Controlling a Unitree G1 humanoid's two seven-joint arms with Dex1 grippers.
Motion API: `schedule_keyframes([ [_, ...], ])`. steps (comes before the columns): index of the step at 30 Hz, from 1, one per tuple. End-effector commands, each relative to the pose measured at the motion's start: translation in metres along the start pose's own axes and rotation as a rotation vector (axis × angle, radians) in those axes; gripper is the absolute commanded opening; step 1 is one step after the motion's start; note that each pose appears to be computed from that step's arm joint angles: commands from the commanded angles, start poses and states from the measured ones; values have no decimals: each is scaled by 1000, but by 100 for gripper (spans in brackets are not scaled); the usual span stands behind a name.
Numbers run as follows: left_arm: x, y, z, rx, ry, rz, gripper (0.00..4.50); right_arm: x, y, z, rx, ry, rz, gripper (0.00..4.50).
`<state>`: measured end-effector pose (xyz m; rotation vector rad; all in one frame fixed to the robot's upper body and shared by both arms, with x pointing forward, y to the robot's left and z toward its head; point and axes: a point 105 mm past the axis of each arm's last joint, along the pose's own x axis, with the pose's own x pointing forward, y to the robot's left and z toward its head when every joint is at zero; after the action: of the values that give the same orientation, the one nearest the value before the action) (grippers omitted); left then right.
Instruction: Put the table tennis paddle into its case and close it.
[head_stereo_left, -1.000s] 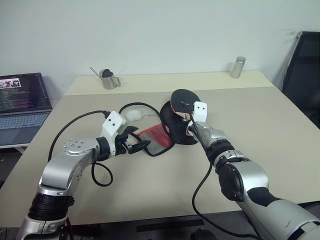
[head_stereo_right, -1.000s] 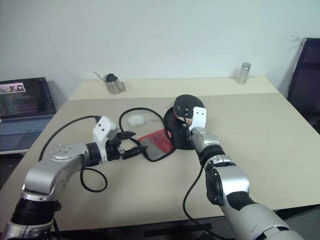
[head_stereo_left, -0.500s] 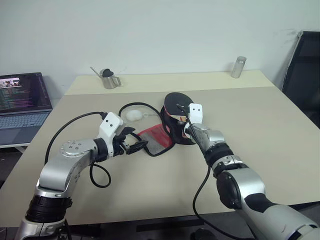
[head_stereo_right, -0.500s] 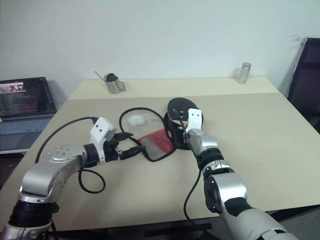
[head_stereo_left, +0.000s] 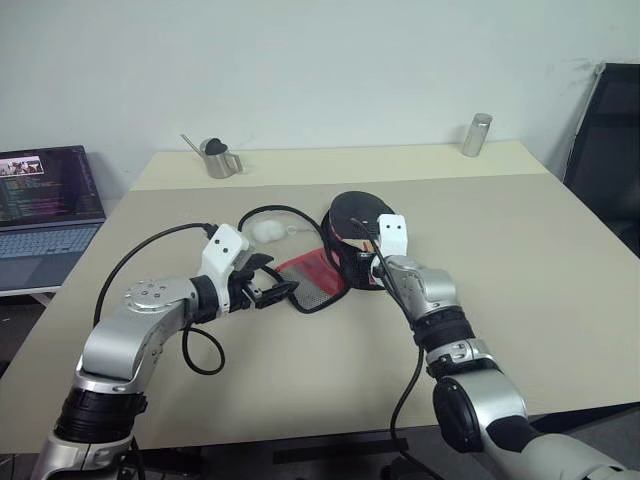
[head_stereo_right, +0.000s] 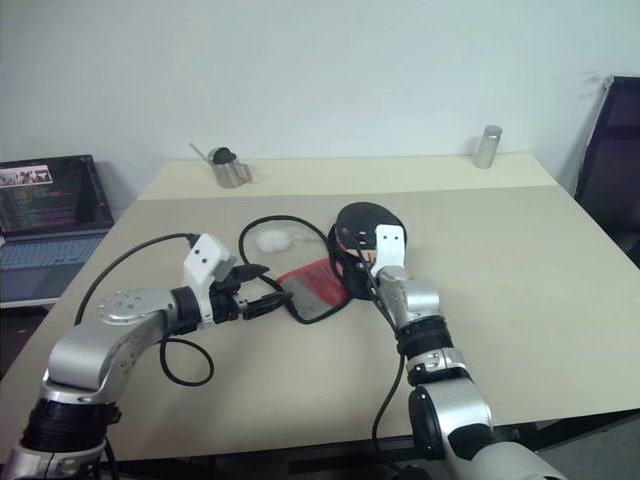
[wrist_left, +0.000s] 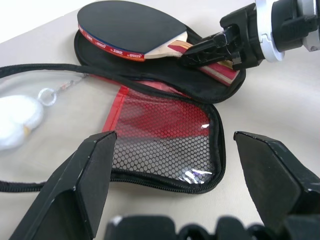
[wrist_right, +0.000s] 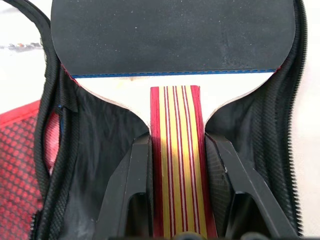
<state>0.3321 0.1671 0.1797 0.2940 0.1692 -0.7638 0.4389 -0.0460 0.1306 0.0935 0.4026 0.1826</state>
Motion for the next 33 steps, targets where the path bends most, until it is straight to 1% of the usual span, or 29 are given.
schedule_keyframes([
  [1, 0, 1, 12, 36, -39, 4, 412, -6, 4, 16, -22, -57, 0, 105],
  [5, 2, 1, 12, 37, -41, 2, 412, -5, 5, 10, -21, -28, -3, 105],
  [7, 2, 2, 12, 38, -40, 7, 412, -5, 5, 11, -18, -28, 2, 176],
  [8, 2, 2, 12, 39, -40, 8, 412, -5, 5, 12, -16, -28, 1, 195],
  [9, 2, 2, 12, 40, -40, 8, 412, -5, 4, 13, -13, -30, 0, 225],
  [15, 3, 7, 12, 37, -41, 33, 412, -7, 5, 23, 8, -56, 20, 432],
  [16, 3, 12, 13, 32, -45, 57, 412, -9, 6, 28, 5, -69, 32, 446],
  [18, 4, 21, 15, 17, -54, 98, 412, -13, 5, 35, -3, -89, 50, 446],
  [22, 10, 31, 17, -8, -55, 155, 412, -24, -8, 48, -27, -115, 63, 446],
  [24, 10, 35, 18, -27, -54, 160, 412, -37, -25, 60, -123, -133, 89, 446],
  [26, 3, 41, 15, -42, -49, 154, 412, -53, -39, 65, -216, -126, 165, 446],
  [30, -12, 57, 3, -67, 3, 197, 412, -76, -49, 69, -329, -120, 313, 446],
  [33, -26, 76, -15, -85, 79, 294, 412, -103, -43, 64, -482, -137, 543, 446],
])
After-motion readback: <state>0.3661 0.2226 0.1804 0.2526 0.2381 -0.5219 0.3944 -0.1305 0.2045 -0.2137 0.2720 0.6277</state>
